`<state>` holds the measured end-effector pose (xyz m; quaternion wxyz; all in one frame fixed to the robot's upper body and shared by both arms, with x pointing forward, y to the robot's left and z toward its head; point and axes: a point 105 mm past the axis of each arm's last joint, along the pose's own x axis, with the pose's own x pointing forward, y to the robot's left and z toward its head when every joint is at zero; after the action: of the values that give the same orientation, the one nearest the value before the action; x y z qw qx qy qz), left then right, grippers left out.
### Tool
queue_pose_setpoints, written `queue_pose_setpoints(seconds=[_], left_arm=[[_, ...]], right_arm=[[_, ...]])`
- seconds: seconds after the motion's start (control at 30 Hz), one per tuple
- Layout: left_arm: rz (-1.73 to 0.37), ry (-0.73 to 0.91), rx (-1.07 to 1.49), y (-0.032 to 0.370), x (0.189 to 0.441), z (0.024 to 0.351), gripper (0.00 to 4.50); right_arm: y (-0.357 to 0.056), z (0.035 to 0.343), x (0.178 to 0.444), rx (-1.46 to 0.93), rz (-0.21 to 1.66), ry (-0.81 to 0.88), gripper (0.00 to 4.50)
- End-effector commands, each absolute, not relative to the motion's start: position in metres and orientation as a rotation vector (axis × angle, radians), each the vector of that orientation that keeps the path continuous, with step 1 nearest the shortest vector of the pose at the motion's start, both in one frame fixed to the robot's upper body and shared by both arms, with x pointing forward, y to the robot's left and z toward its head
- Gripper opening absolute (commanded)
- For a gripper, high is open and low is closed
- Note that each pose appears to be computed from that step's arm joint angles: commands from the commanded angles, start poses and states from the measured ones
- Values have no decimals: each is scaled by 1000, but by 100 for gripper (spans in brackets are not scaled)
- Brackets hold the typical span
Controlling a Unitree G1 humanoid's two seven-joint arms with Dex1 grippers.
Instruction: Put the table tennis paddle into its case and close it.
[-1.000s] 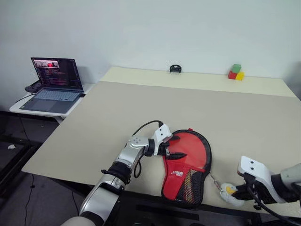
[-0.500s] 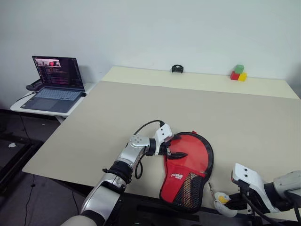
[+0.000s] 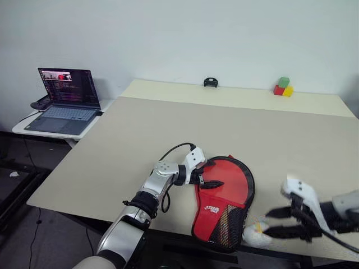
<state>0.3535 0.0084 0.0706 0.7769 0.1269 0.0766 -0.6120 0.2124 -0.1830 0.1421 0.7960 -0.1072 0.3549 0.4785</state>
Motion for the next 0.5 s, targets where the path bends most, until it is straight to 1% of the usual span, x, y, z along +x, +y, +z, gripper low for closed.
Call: queue_pose_setpoints(seconds=[0.03, 0.17, 0.3, 0.4, 0.5], left_arm=[[-1356, 226, 256, 9, 342, 56, 450], [-1383, 164, 223, 13, 339, 77, 450], [-1421, 78, 194, 16, 334, 110, 450], [-1411, 23, 140, 20, 335, 140, 450], [-1396, -5, 143, 31, 334, 160, 450]], right_arm=[[-196, 169, 250, -220, 929, 587, 304], [-202, 175, 284, -219, 839, 468, 304], [-195, 173, 311, -220, 813, 356, 304], [-186, 170, 326, -176, 819, 305, 304], [-179, 160, 337, -129, 825, 304, 304]])
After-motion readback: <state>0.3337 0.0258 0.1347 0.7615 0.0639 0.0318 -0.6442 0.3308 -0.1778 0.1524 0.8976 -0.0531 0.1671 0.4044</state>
